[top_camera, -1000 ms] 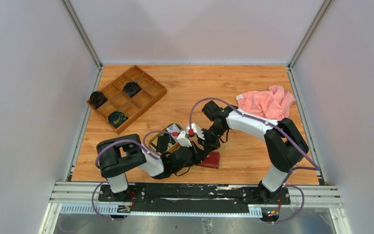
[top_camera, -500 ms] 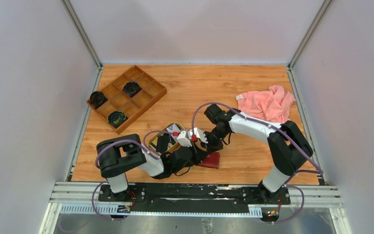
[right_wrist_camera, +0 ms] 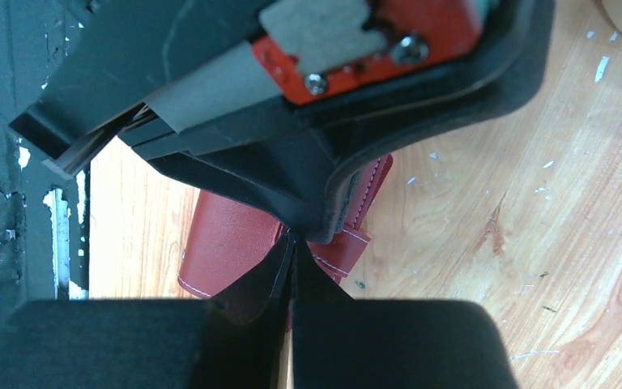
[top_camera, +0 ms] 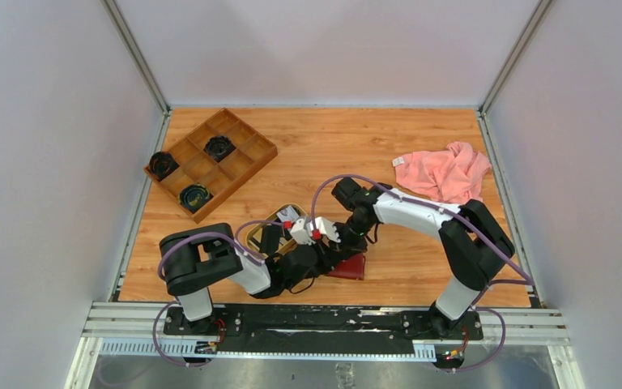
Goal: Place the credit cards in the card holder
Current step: Close the card holder at the center of the board.
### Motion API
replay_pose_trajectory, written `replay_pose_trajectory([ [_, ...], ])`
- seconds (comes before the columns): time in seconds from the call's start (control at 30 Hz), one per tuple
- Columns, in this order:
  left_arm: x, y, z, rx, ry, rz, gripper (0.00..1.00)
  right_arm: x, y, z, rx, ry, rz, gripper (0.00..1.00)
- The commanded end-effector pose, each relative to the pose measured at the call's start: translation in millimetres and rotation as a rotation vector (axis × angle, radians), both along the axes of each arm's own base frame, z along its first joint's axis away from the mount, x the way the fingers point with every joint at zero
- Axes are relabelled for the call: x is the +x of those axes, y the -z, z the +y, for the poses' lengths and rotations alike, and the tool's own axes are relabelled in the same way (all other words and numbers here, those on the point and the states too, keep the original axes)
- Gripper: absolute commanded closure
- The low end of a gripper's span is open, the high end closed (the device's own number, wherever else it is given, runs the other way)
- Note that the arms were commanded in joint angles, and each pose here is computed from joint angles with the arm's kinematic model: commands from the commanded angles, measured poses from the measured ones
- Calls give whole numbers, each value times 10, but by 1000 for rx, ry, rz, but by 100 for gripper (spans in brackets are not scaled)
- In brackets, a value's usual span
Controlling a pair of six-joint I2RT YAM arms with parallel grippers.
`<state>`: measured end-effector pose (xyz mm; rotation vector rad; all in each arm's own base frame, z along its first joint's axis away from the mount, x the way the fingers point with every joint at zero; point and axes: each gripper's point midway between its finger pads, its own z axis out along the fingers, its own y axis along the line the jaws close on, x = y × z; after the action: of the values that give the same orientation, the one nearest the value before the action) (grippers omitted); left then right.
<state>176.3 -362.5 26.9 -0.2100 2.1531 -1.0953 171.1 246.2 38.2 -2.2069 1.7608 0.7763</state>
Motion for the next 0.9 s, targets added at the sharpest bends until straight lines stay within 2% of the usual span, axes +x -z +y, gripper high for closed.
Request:
replay_pose_trajectory([
  [0.0,-368,735,450,345,142,70,100,-240,453,-66,-174,-68,9,100],
  [0.47,-354,649,417,339,161,23,100,-590,656,-120,-299,-72,-83,100],
  [0.87,-371,545,346,311,198,-29,100,-908,848,-338,-441,-140,-46,100],
])
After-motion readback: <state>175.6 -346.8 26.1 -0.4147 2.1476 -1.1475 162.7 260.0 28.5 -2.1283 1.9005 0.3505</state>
